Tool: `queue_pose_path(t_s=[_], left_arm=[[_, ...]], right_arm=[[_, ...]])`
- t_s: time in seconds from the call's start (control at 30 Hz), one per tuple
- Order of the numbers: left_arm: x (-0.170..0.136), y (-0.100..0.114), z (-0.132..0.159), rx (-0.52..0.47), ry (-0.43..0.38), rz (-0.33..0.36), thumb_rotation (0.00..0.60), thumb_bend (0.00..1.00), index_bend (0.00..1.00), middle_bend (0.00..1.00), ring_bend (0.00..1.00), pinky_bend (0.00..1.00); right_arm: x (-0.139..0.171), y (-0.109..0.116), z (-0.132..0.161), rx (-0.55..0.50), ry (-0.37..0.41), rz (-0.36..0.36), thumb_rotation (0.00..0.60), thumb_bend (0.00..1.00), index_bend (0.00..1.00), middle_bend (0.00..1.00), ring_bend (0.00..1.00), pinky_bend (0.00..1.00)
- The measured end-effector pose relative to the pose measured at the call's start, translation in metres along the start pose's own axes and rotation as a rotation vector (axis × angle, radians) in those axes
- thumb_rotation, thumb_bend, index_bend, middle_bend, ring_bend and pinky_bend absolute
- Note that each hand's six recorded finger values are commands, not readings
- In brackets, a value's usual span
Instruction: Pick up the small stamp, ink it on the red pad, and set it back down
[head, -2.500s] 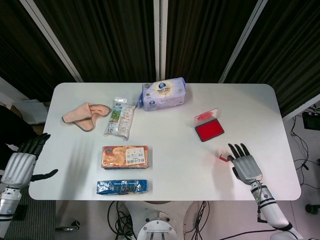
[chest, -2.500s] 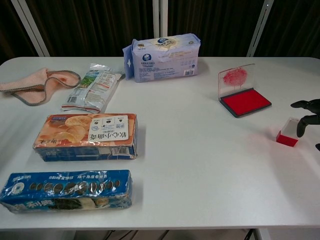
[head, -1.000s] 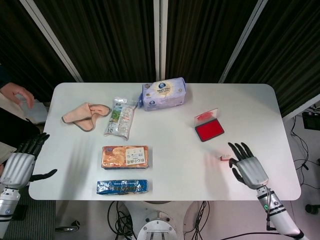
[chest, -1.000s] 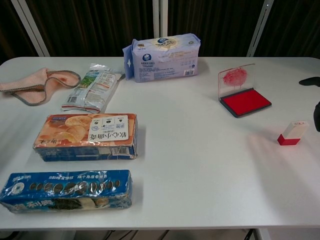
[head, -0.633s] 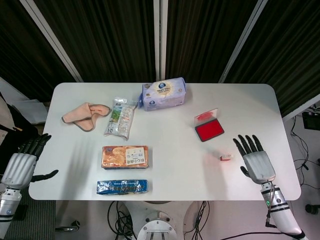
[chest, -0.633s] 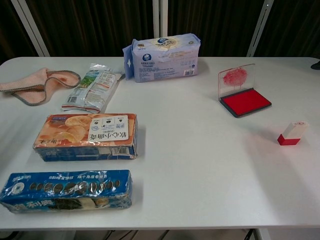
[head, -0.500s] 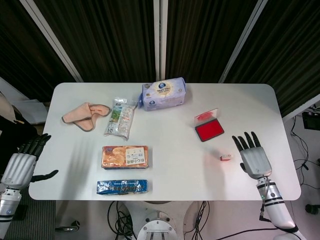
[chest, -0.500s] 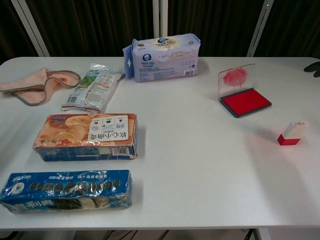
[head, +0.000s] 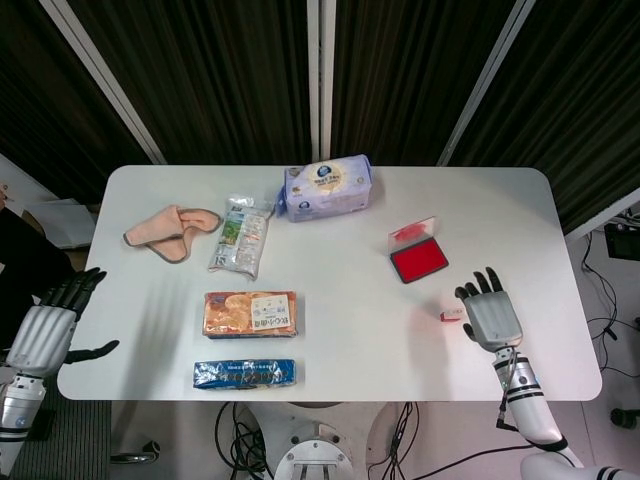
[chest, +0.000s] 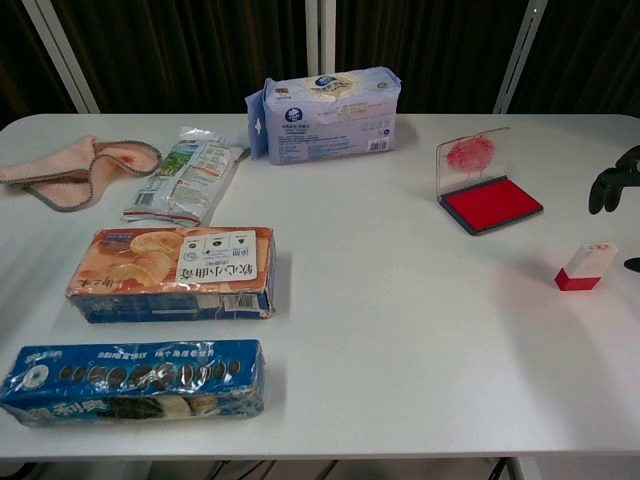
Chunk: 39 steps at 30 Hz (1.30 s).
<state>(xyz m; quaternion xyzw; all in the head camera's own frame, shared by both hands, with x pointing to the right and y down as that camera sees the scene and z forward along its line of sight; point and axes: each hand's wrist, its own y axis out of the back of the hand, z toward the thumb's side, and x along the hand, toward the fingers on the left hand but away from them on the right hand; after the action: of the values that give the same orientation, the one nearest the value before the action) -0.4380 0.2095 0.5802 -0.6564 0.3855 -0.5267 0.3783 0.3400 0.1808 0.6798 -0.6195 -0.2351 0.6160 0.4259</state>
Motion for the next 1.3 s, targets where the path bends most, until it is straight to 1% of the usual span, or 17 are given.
queue_pose_path(t_s=[0.2,0.4,0.7,1.13,1.3], left_arm=[[0.001,0.0,0.0,0.001,-0.001,0.002,0.499,0.02,0.08,0.07,0.08,0.18],[0.001,0.001,-0.001,0.002,0.001,0.0,0.498,0.02,0.08,0.07,0.08,0.18],[0.0,0.001,-0.003,0.001,0.004,0.0,0.502,0.02,0.08,0.07,0.08,0.18],[0.0,0.0,-0.005,-0.004,0.005,-0.002,0.502,0.02,0.08,0.07,0.08,0.18],[0.0,0.0,-0.004,-0.022,0.002,-0.002,0.502,0.02,0.08,0.07,0.08,0.18]], right_arm=[[-0.003,-0.011,0.001,-0.038,-0.004,0.006,0.6,0.14,0.4,0.36,0.15,0.07],[-0.007,-0.019,0.006,-0.05,-0.004,0.008,0.6,0.15,0.42,0.37,0.15,0.06],[-0.012,-0.022,0.012,-0.061,-0.015,-0.004,0.6,0.18,0.48,0.41,0.18,0.06],[-0.016,-0.03,0.016,-0.065,-0.036,0.001,0.6,0.19,0.5,0.42,0.19,0.06],[-0.017,-0.032,0.016,-0.062,-0.04,0.009,0.6,0.19,0.5,0.43,0.2,0.06]])
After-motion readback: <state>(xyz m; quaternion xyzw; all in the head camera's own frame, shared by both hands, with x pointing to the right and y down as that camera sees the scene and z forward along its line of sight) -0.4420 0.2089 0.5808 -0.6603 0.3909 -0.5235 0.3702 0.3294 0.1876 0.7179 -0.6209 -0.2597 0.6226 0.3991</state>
